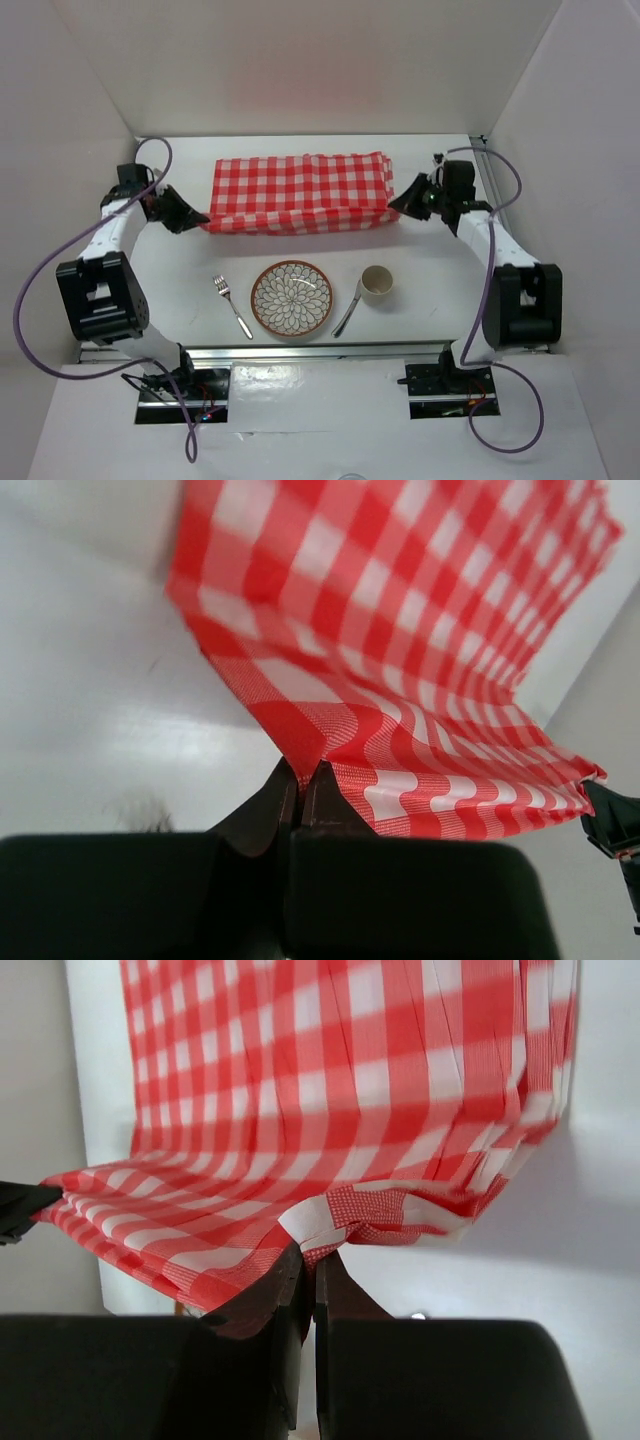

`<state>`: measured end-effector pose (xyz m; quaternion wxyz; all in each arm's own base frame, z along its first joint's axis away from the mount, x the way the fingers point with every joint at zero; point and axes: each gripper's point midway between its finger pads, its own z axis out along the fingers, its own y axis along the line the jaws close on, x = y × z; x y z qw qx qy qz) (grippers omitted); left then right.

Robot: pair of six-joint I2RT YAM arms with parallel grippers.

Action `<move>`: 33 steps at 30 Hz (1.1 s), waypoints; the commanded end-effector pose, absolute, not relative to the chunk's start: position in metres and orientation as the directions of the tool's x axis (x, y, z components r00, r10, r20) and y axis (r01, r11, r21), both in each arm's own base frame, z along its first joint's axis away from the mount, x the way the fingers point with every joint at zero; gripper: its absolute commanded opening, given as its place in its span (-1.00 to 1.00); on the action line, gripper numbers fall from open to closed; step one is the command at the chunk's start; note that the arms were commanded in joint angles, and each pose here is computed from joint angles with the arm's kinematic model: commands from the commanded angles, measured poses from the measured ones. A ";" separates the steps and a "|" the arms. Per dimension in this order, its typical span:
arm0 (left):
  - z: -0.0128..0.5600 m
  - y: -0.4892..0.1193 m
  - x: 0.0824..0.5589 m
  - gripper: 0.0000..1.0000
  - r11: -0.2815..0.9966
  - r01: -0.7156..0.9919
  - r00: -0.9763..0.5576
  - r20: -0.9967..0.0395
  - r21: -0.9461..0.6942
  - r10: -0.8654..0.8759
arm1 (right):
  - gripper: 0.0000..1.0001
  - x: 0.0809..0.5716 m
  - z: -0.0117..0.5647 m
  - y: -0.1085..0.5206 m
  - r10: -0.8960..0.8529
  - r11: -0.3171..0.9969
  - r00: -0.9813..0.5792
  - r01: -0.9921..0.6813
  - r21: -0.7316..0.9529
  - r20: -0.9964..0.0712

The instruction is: Set the dinner table for one person

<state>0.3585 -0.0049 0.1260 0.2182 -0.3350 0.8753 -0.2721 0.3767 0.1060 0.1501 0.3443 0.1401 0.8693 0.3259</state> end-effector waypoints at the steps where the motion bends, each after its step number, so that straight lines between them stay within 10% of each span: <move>1: 0.171 0.027 0.418 -1.00 0.660 -0.392 -0.601 -0.365 -0.641 -0.711 | -1.00 0.453 0.203 0.087 0.476 0.790 -0.564 -0.062 0.610 -0.675; 8: 0.212 0.038 0.479 -1.00 0.687 -0.336 -0.618 -0.401 -0.644 -0.677 | -1.00 0.499 0.232 0.089 0.474 0.786 -0.531 -0.104 0.609 -0.703; 26: 0.121 0.015 0.372 -0.94 0.680 -0.462 -0.678 -0.268 -0.569 -0.685 | -0.96 0.371 0.116 0.087 0.484 0.787 -0.690 0.074 0.613 -0.539; 29: 0.117 0.013 0.362 0.21 0.687 -0.472 -0.687 -0.258 -0.553 -0.679 | 0.22 0.366 0.110 0.087 0.484 0.787 -0.701 0.087 0.611 -0.524; 30: 0.116 0.013 0.360 0.99 0.685 -0.477 -0.690 -0.249 -0.550 -0.680 | 0.51 0.364 0.108 0.087 0.484 0.787 -0.709 0.096 0.609 -0.513; 33: 0.144 0.018 0.362 1.00 0.712 -0.451 -0.683 -0.305 -0.538 -0.663 | 1.00 0.368 0.119 0.079 0.485 0.807 -0.691 0.116 0.579 -0.537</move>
